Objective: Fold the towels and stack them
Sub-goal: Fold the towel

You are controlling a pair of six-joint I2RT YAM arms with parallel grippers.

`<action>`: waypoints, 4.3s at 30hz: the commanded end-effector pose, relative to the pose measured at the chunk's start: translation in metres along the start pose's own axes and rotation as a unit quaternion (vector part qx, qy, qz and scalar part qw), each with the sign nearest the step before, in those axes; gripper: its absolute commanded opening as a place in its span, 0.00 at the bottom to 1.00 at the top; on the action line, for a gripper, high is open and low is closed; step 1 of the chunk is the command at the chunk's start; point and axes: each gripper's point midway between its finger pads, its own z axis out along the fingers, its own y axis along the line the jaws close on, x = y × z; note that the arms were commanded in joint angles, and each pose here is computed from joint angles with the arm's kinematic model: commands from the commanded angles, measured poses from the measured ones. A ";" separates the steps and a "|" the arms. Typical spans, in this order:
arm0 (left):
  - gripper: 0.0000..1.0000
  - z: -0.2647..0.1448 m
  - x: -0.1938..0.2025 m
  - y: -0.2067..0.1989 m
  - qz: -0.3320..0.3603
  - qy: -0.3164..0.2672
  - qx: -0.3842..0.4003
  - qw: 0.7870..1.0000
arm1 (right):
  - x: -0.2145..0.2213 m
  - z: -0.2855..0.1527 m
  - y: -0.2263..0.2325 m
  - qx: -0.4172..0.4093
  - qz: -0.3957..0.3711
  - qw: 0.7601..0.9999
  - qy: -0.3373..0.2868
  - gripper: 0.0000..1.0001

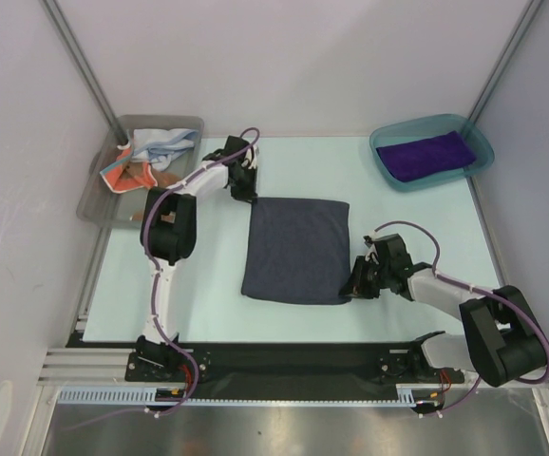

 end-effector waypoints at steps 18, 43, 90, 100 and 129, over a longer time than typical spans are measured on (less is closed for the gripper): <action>0.52 -0.017 -0.030 0.005 0.124 -0.010 0.039 0.991 | -0.189 0.004 0.054 0.009 -0.223 0.972 -0.077 0.48; 0.58 0.002 -0.028 -0.007 0.225 0.008 0.115 0.968 | -0.277 0.048 0.002 -0.003 -0.375 0.927 0.020 0.54; 0.00 -0.018 -0.055 0.001 0.293 -0.028 0.076 0.953 | -0.312 0.061 -0.005 -0.054 -0.404 0.913 -0.002 0.38; 0.01 -0.010 -0.054 0.006 0.292 -0.023 0.071 0.954 | -0.310 0.071 -0.011 -0.058 -0.401 0.914 0.012 0.19; 0.00 -0.093 -0.083 -0.012 0.297 -0.112 0.026 0.948 | -0.326 -0.008 0.045 -0.009 -0.470 0.873 -0.126 0.00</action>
